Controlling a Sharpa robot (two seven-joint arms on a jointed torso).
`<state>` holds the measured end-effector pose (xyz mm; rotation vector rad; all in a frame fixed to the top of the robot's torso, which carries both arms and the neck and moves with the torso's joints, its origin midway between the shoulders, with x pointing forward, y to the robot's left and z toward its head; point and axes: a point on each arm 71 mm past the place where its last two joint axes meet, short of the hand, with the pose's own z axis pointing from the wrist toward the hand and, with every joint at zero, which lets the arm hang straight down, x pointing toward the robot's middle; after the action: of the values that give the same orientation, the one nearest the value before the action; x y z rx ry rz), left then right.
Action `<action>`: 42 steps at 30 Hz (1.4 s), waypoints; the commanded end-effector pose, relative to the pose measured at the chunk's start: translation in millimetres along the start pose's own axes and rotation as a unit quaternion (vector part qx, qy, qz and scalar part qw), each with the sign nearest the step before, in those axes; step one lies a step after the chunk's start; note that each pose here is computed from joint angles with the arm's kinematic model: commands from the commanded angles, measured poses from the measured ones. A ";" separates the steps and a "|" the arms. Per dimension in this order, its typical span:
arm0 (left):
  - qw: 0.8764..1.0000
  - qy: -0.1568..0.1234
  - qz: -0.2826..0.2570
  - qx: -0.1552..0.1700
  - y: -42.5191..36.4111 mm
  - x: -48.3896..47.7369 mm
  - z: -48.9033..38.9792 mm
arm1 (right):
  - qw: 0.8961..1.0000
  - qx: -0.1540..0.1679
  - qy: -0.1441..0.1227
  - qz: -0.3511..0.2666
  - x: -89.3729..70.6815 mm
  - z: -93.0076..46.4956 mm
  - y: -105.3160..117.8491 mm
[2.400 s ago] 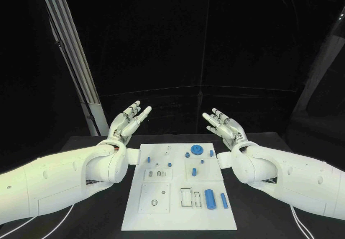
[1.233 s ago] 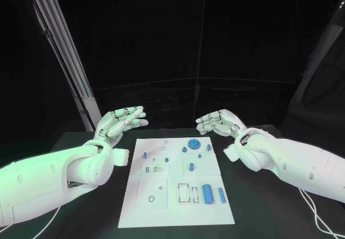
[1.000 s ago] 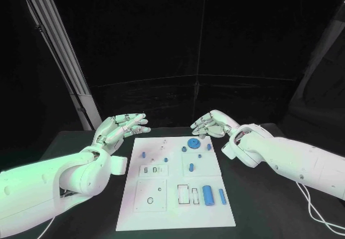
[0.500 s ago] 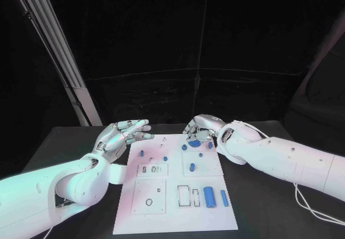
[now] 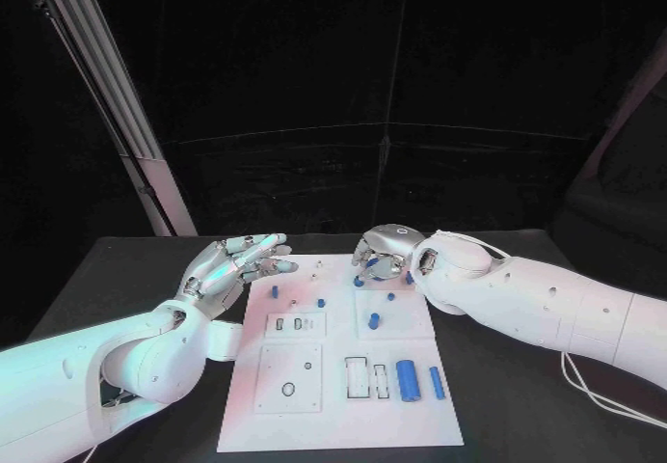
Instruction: Assemble the parts on the task board
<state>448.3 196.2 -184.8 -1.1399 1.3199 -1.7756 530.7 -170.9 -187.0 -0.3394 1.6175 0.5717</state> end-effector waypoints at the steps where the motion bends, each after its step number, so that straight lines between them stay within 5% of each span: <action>1: 1.000 0.007 -0.007 0.001 -1.7 1.3 0.4 | 0.999 0.010 0.034 -0.027 2.5 -0.1 -0.3; 11: 1.000 0.005 -0.004 0.001 -3.6 -0.6 1.2 | 0.998 0.004 0.050 -0.029 4.0 0.0 3.9; 35: 1.000 0.005 -0.002 -0.001 -5.4 -3.1 3.3 | 0.999 0.002 0.040 -0.029 1.4 2.2 5.9; 42: 1.000 0.005 -0.003 -0.003 -5.4 -4.1 3.5 | 1.000 -0.003 -0.007 -0.028 -5.9 2.2 9.9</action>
<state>453.3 200.9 -181.7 -1.1435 1.3265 -1.7640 528.1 -163.2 -185.8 -0.3987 1.6577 0.5279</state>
